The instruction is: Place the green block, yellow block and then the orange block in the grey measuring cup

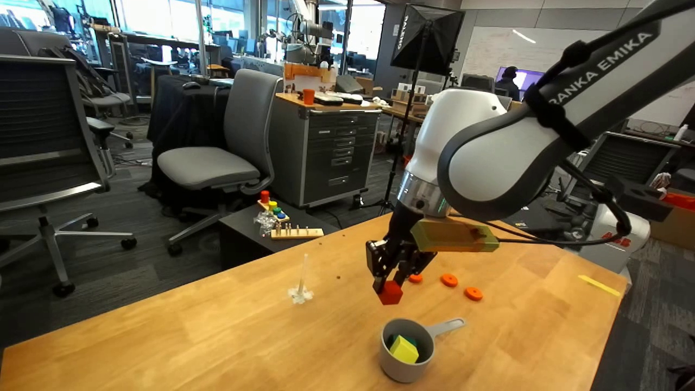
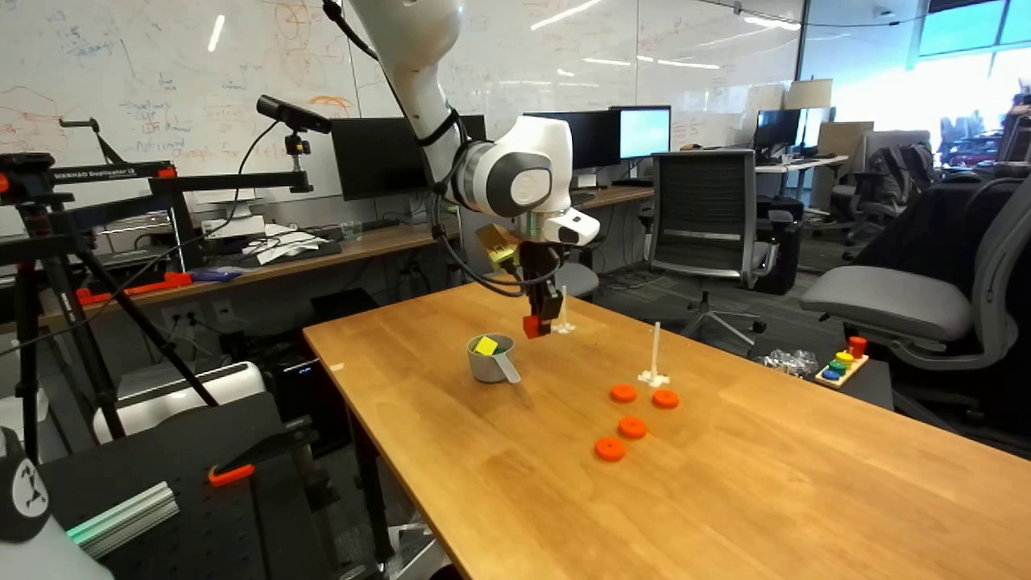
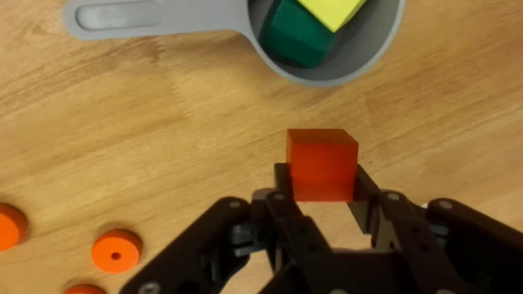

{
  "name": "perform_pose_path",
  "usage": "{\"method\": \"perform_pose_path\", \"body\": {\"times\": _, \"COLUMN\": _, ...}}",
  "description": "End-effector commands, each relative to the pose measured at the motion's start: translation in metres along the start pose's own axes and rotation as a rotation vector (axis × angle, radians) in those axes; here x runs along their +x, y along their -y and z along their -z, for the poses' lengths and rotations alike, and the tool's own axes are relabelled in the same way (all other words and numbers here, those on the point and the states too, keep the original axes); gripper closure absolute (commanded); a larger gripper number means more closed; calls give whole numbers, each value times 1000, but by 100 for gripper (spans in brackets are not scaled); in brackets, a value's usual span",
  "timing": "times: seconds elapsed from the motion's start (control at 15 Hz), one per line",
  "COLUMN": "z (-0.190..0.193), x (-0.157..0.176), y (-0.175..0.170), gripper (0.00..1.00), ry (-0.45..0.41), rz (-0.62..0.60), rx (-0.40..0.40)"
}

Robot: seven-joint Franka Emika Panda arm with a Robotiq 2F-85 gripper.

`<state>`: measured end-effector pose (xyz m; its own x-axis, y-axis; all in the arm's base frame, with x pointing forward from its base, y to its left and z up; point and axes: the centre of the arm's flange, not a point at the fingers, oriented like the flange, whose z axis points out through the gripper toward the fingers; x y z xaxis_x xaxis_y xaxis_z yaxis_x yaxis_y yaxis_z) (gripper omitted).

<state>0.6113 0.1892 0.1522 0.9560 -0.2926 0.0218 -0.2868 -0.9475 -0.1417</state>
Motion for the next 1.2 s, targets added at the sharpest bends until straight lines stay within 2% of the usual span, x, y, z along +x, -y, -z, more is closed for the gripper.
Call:
{"method": "perform_pose_path", "body": {"times": 0.0, "z": 22, "x": -13, "y": 13, "gripper": 85, "ry": 41, "rz": 33, "rx": 31}}
{"method": "perform_pose_path", "body": {"times": 0.47, "z": 19, "x": -37, "y": 28, "gripper": 85, "ry": 124, "rz": 51, "rx": 60}}
{"method": "perform_pose_path", "body": {"times": 1.13, "z": 20, "x": -46, "y": 13, "gripper": 86, "ry": 201, "rz": 14, "rx": 89}}
